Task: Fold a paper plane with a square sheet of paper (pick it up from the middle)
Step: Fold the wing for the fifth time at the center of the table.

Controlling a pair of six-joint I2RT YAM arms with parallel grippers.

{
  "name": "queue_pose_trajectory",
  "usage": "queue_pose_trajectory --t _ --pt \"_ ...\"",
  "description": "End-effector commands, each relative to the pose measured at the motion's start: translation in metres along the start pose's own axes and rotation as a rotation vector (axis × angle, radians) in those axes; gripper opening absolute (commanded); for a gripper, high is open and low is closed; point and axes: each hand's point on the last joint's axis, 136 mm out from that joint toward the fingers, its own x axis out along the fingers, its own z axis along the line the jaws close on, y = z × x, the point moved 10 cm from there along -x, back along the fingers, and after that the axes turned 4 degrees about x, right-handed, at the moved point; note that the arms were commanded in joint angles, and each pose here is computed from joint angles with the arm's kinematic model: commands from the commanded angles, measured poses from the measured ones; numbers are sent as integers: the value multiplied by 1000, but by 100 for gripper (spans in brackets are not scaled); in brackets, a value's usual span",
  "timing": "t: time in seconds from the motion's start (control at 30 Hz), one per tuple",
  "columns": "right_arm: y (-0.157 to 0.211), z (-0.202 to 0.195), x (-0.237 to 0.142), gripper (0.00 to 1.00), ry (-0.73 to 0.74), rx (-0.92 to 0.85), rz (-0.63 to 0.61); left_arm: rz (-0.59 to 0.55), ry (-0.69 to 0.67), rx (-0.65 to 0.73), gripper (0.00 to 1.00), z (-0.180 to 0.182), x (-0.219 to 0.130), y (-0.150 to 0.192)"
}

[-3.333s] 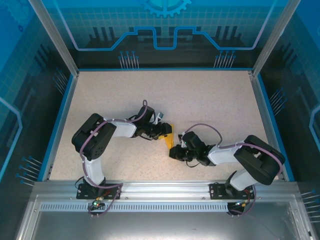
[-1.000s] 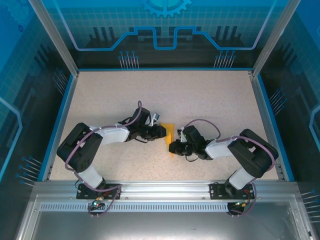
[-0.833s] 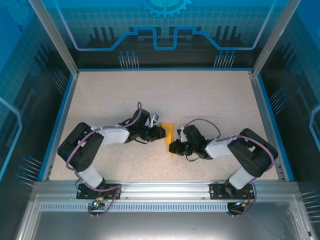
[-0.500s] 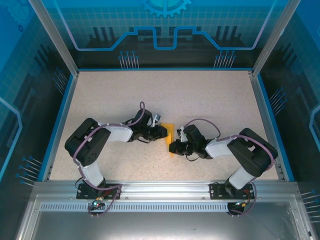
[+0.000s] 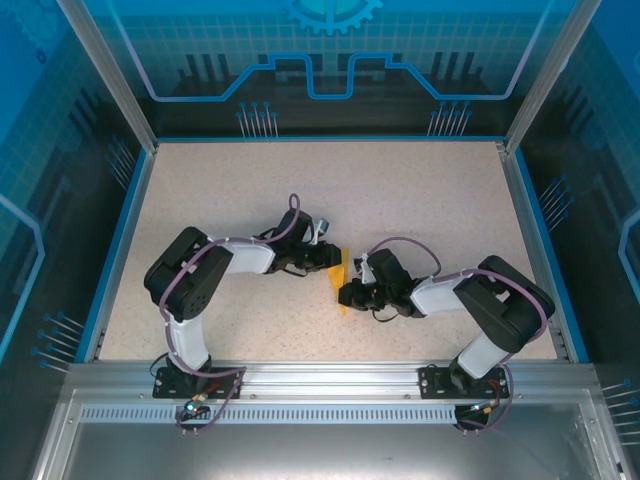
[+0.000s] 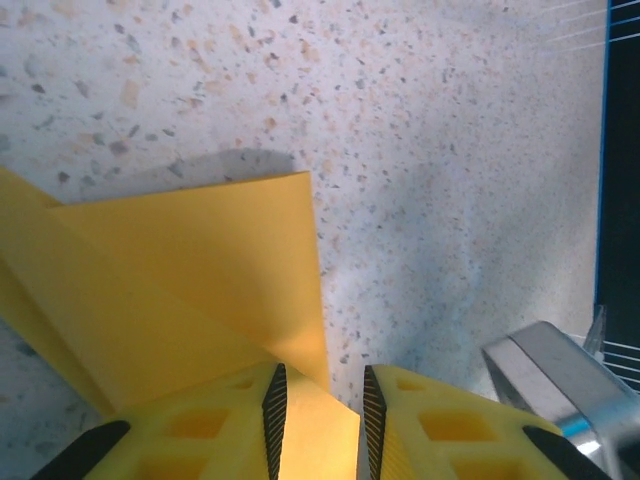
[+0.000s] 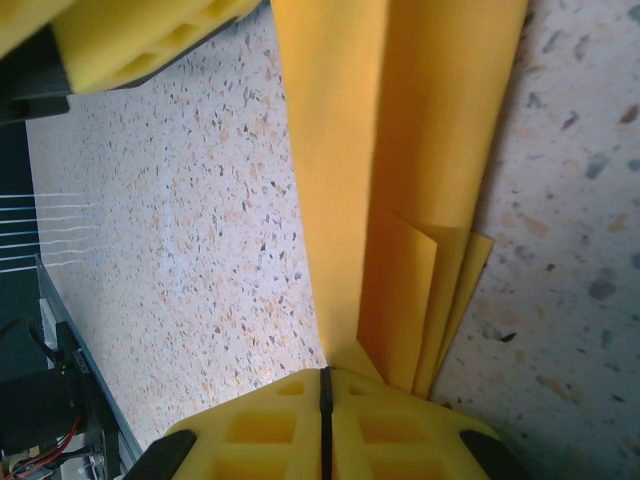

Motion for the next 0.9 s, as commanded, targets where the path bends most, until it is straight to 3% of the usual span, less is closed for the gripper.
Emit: queue_pose_trajectory --t 0.0,0.87 --pt "20 -45 2 9 235 83 60 20 -48 25 30 9 8 0" --pt "29 -52 -2 8 254 89 92 5 -70 31 30 32 5 -36"
